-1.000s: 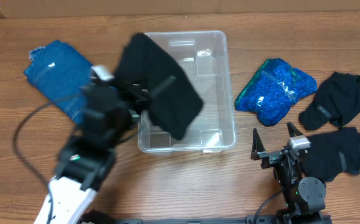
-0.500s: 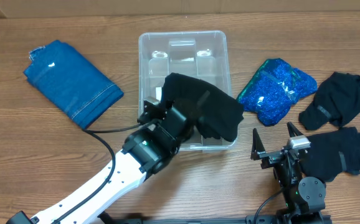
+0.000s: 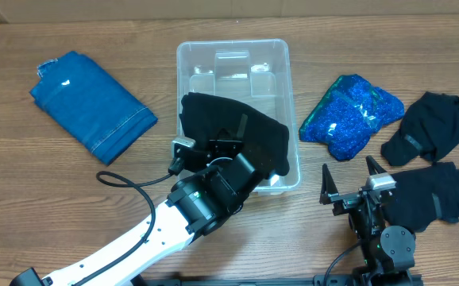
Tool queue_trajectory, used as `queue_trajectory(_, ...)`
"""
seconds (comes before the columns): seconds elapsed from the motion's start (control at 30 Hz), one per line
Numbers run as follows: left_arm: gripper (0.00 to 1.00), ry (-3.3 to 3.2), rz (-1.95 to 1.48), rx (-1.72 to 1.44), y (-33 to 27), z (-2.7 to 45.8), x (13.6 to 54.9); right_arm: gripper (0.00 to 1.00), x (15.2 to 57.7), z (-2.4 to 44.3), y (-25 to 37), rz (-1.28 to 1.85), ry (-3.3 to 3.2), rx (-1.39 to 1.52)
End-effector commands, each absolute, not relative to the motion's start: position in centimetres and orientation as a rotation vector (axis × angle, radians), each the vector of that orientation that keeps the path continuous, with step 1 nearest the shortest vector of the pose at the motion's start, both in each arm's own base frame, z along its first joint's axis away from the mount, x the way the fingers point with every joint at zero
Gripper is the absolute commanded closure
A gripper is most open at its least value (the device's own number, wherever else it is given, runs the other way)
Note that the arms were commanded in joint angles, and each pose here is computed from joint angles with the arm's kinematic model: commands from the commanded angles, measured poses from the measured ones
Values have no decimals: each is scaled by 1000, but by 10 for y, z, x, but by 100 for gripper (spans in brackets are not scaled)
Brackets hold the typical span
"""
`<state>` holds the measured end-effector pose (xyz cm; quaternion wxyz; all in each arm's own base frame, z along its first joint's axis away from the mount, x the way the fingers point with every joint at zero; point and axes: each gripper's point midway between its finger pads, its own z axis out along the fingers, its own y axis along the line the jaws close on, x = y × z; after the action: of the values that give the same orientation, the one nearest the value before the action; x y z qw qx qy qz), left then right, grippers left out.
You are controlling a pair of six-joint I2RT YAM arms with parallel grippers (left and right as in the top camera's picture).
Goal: Pack container
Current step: 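Lift the black garment with the left gripper and carry it over the bin, then lower the black garment into the bin's front half and release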
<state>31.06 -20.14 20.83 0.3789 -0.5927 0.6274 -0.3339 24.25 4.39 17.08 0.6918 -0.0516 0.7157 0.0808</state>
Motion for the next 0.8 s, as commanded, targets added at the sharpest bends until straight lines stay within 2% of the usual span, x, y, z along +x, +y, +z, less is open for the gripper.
queue_trajectory(0.0, 96, 1543, -941, -1534, -206, 230, 315, 0, 243, 168, 42, 170, 1600, -111)
queue_trajectory(0.23, 96, 1624, -896, -1539, -221, 202, 322, 0, 243, 168, 42, 170, 1600, -111)
queue_trajectory(0.43, 96, 1660, -881, -1539, -223, 195, 320, 0, 243, 168, 42, 170, 1600, -111)
queue_trajectory(0.47, 88, 1661, -881, -1539, -223, 195, 319, 0, 243, 168, 42, 170, 1600, -111)
queue_trajectory(0.5, 60, 1660, -883, -1540, -223, 195, 320, 0, 243, 168, 42, 170, 1600, -111)
queue_trajectory(0.53, 0, 1658, -886, -1540, -223, 196, 320, 0, 243, 168, 42, 170, 1600, -111)
queue_trajectory(0.77, 0, 1783, -953, -1531, -236, 199, 307, 0, 243, 168, 42, 170, 1600, -111)
